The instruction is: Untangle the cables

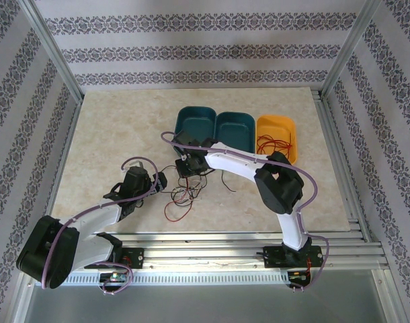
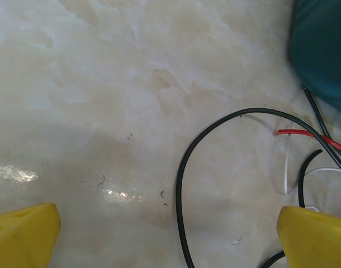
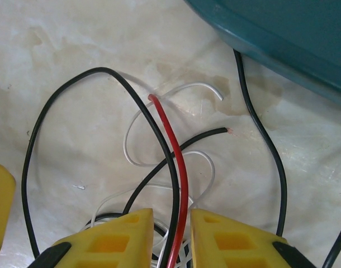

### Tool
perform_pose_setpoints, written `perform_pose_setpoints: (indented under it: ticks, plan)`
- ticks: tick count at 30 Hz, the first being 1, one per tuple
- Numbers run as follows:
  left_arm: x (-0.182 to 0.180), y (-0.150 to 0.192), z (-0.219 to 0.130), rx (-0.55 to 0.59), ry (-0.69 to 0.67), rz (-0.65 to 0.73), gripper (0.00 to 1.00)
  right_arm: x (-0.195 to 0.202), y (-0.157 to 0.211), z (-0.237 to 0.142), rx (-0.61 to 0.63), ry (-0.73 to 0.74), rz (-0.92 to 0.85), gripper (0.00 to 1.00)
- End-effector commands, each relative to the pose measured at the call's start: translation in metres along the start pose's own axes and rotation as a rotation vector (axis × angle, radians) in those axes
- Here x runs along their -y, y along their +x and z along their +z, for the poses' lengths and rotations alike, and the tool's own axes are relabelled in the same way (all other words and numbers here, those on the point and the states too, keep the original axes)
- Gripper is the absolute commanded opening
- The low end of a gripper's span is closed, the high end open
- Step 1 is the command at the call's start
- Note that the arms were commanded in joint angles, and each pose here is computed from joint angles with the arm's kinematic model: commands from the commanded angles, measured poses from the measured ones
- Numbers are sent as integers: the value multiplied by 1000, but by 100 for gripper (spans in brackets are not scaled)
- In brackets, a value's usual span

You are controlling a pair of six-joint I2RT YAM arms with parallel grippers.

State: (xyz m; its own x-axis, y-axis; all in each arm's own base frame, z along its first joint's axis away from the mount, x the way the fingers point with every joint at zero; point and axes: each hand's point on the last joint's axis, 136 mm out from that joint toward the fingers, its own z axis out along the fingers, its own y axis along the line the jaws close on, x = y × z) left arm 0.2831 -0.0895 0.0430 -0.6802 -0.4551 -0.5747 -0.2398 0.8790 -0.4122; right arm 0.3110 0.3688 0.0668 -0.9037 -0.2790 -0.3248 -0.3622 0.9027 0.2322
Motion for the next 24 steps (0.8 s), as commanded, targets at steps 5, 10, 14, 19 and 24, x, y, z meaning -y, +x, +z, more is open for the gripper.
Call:
perform_pose_setpoints:
  ticks: [5,10,14,19,24]
  plan:
    - [-1,-2,2,11,9,-16,99,-5,-5,-5,9,0,0,10]
    - [0,-1,4,3,14,-15,99,-13,-13,-24,55,-19,-34,6]
    - [4,0,7,-21,28,-1,98,-24,-20,-46,119,-43,-76,5]
    - [10,6,13,-70,39,16,89,-41,-27,-79,214,-92,-130,4]
    - [16,10,19,-104,61,13,80,-52,-33,-109,300,-128,-163,1]
